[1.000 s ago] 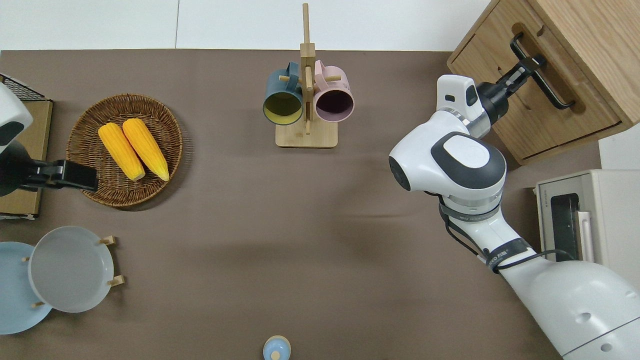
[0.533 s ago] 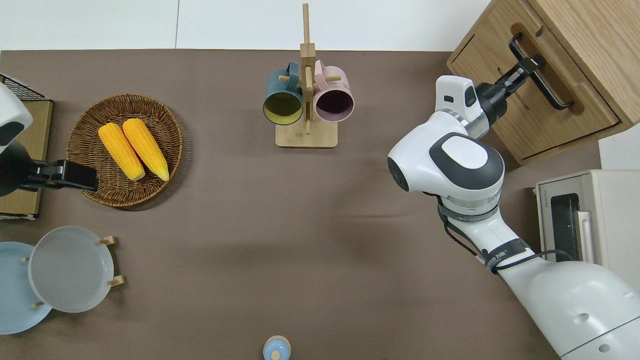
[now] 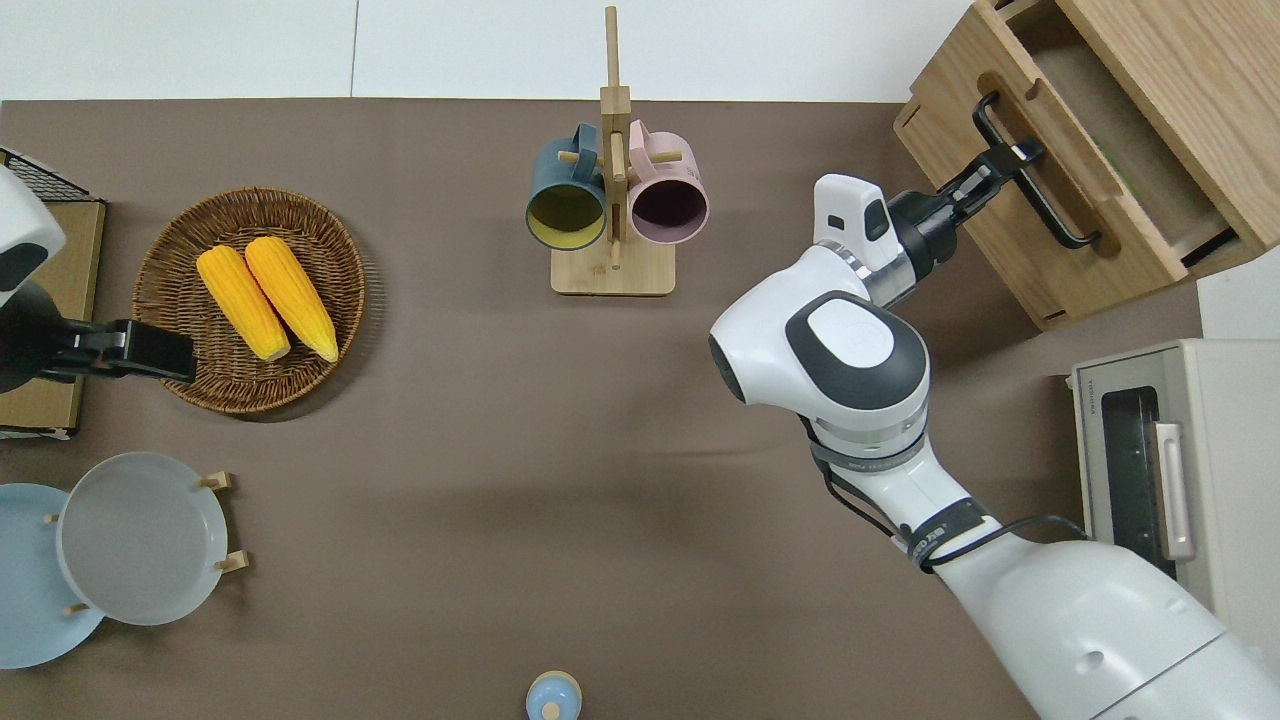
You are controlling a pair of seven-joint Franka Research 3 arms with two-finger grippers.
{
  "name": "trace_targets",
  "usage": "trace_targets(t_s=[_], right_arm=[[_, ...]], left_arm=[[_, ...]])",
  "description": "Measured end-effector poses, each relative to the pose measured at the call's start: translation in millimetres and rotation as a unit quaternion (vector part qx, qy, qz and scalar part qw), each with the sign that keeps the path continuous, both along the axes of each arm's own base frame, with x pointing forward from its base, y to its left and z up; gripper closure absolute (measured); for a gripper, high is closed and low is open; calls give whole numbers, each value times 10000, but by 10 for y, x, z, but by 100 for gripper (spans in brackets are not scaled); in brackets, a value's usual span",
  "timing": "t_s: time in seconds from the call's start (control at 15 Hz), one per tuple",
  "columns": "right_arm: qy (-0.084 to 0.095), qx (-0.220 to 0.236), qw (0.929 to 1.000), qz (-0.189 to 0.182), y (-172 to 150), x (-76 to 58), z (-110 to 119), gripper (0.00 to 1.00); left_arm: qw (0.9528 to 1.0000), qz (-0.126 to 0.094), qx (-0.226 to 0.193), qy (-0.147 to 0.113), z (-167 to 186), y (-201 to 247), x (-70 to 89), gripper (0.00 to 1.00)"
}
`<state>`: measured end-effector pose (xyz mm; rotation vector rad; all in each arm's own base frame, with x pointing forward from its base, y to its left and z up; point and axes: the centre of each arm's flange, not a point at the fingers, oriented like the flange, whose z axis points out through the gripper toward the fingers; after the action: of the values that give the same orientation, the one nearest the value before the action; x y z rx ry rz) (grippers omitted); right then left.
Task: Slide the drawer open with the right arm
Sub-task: 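Pull the handle toward the robot to slide the drawer out, then open the right gripper and release the drawer handle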
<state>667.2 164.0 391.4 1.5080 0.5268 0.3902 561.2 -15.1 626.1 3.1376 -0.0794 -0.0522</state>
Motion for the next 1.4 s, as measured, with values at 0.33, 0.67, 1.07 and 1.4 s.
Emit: trace_targets(t_s=[0.33,0.67,1.07,1.4], right_arm=[[-3,22,9999,-136,512,-254,5,81],[28,32,9999,-155,1029,-553,6,81],[58,136,9998,-140,1499,-849,57,81],[68,167,9998,-131,1554,-879,70,81]], left_arm=[[10000,0,0,0,0,0,0,0],[10000,0,0,0,0,0,0,0],[10000,0,0,0,0,0,0,0],[10000,0,0,0,0,0,0,0]])
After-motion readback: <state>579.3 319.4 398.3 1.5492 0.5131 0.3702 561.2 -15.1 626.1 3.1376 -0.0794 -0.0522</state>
